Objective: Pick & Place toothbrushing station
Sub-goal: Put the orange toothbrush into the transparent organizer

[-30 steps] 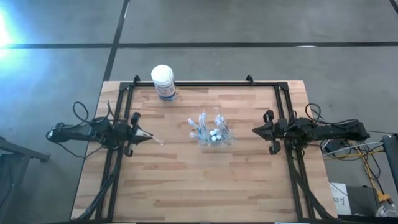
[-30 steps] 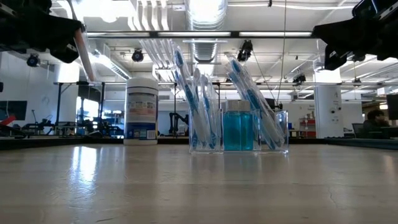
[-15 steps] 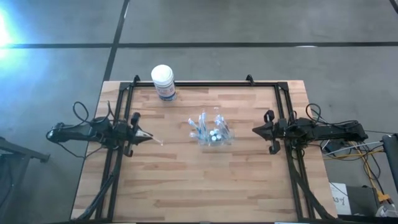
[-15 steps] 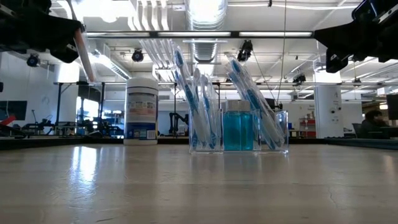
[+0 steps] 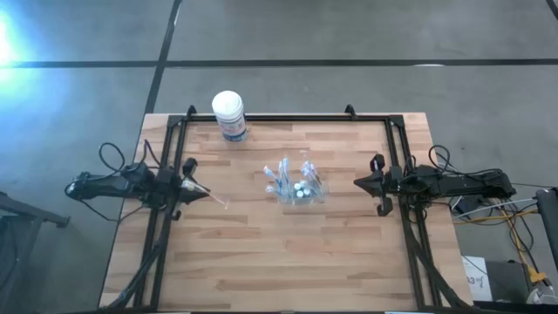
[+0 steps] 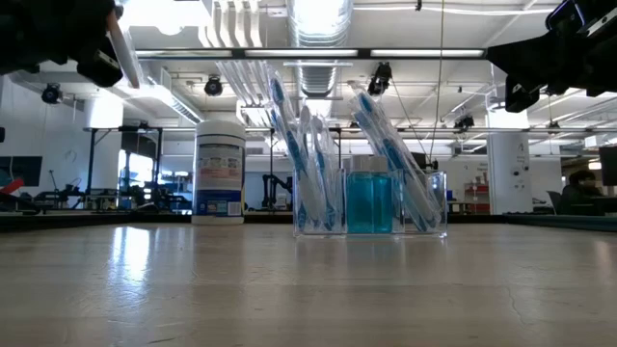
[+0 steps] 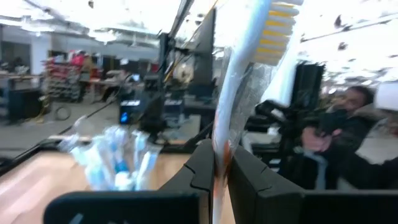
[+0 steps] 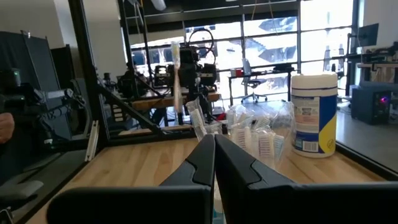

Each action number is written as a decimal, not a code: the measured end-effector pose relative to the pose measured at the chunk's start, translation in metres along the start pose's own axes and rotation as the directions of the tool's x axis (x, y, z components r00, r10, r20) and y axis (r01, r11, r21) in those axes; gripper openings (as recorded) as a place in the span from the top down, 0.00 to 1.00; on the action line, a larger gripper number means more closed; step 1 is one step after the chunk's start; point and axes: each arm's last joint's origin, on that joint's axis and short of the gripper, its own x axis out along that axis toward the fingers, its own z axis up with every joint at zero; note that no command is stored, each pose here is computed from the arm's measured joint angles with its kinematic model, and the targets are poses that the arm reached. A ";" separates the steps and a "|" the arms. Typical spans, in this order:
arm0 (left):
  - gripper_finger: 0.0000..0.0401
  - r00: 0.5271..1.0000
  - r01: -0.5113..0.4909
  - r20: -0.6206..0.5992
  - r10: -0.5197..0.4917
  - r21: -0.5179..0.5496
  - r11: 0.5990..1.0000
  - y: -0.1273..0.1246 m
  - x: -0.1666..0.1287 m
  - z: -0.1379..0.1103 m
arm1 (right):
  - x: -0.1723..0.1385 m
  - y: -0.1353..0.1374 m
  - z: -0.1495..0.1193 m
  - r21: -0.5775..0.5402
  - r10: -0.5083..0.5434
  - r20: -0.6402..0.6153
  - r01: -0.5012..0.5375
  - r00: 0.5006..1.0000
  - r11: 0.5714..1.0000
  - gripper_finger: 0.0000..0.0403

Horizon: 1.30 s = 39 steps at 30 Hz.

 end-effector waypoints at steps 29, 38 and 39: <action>0.94 0.986 -0.095 -0.123 0.109 0.115 0.989 0.022 0.160 -0.020 | 0.001 -0.001 -0.001 -0.018 -0.050 -0.005 0.050 0.999 0.999 0.98; 0.94 0.962 -0.210 -0.139 0.235 0.169 0.963 0.043 0.191 -0.024 | 0.001 -0.002 -0.002 -0.020 -0.050 -0.015 0.049 0.999 0.999 0.98; 0.94 0.961 -0.213 -0.139 0.238 0.174 0.961 0.044 0.194 -0.023 | 0.001 -0.002 -0.002 -0.020 -0.050 -0.016 0.050 0.999 0.999 0.98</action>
